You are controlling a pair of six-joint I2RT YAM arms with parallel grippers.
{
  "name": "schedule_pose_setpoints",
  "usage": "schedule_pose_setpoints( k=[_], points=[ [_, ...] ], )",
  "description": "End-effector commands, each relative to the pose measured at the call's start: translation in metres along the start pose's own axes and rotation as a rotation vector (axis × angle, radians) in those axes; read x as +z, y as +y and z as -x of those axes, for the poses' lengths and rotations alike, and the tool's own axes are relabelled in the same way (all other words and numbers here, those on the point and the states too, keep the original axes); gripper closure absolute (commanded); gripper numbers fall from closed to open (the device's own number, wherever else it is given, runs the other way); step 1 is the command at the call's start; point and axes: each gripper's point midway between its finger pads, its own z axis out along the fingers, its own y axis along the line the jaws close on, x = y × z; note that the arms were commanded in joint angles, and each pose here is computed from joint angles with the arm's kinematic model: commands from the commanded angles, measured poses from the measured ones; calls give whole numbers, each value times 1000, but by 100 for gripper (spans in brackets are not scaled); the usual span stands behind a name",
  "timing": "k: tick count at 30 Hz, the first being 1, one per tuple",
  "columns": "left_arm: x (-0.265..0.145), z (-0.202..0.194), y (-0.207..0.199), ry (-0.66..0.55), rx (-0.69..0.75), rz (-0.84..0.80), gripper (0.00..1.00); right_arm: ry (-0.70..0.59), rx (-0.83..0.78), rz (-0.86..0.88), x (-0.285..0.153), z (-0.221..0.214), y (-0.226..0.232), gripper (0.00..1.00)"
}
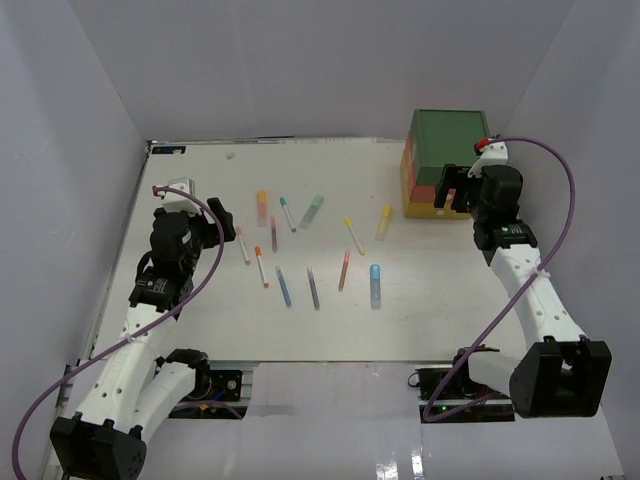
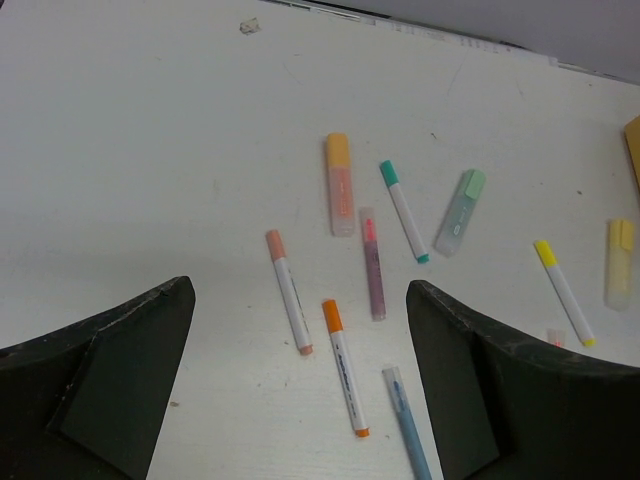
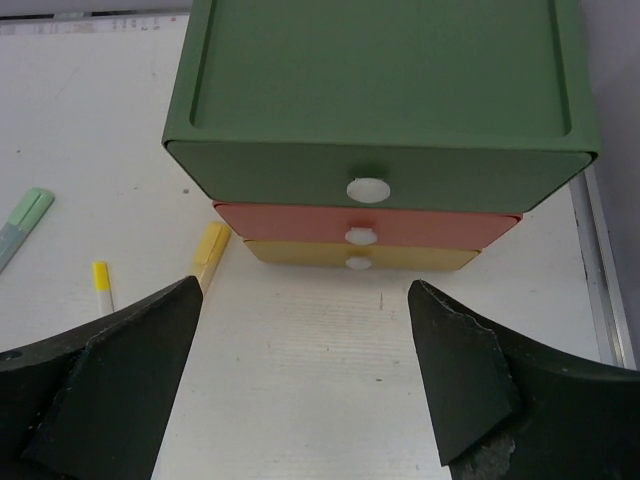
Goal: Sort the stationery into containers
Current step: Open the drawer in the storage box.
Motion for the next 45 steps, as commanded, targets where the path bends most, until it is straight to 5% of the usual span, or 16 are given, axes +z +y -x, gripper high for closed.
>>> schedule_pose_setpoints(
  k=[1,34,45],
  points=[
    [-3,8,2,-34,11,10,2,-65,-11,54,8,31,3,11],
    [-8,8,0,-45,36,7,2,53,-76,55,68,4,-28,43],
    [-8,7,-1,-44,36,2,2,-3,-86,49,70,18,-29,49]
  ],
)
